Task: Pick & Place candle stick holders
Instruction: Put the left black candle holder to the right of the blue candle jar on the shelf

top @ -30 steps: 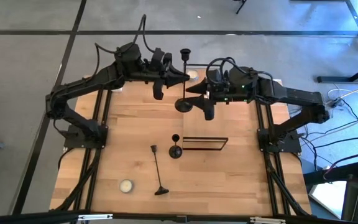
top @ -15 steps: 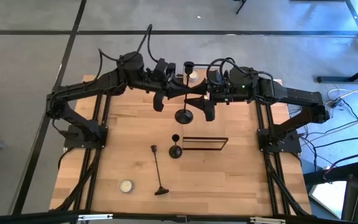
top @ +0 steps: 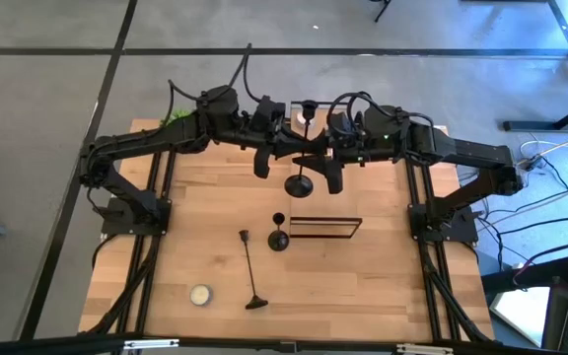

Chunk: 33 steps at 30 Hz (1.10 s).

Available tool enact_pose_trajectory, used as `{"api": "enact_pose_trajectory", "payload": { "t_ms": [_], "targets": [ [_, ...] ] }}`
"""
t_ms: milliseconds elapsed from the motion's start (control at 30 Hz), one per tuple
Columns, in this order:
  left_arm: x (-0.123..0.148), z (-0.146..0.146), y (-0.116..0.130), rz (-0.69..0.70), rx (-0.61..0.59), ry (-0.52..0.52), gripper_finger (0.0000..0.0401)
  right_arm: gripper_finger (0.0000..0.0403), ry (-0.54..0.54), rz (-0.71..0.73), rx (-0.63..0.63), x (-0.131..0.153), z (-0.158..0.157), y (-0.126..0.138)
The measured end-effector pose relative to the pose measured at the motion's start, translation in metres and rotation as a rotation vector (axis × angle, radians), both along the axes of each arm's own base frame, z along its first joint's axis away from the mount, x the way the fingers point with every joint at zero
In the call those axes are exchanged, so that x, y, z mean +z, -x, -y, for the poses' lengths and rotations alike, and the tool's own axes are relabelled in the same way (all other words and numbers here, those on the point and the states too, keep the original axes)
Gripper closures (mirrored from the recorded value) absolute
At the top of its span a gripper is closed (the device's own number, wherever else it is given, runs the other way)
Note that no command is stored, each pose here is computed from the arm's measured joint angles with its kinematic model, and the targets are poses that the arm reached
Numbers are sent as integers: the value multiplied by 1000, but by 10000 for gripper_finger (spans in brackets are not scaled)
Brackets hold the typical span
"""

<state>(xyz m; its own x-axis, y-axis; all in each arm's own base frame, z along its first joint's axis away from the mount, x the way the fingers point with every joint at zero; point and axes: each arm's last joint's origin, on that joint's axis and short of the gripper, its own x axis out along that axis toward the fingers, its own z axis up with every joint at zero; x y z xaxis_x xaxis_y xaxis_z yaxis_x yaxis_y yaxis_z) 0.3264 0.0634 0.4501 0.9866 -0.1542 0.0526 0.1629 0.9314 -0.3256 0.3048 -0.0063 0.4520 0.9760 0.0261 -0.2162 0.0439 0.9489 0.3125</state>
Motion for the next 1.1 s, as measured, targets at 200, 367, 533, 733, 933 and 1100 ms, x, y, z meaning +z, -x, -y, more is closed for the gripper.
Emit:
{"api": "enact_pose_trajectory", "payload": {
  "t_ms": [200, 367, 533, 733, 933, 1100],
  "targets": [
    [6, -2, 7, 22, 7, -5, 389, 336, -4, -4, 23, 0, 0, 0],
    [5, -2, 7, 17, 4, -3, 389, 358, -1, -12, 24, -1, 0, 0],
    [5, -2, 7, 9, 3, -1, 389, 360, 0, -21, 26, -2, 0, 1],
    [4, -3, 7, 8, 5, 0, 384, 369, 1, -23, 28, -2, 0, 1],
    [6, -7, 9, 6, 16, 8, 348, 383, 1, -23, 27, -2, 0, 1],
    [19, -12, 29, 44, 76, 1, 306, 385, 1, -23, 31, -2, -1, 1]
  ]
}}
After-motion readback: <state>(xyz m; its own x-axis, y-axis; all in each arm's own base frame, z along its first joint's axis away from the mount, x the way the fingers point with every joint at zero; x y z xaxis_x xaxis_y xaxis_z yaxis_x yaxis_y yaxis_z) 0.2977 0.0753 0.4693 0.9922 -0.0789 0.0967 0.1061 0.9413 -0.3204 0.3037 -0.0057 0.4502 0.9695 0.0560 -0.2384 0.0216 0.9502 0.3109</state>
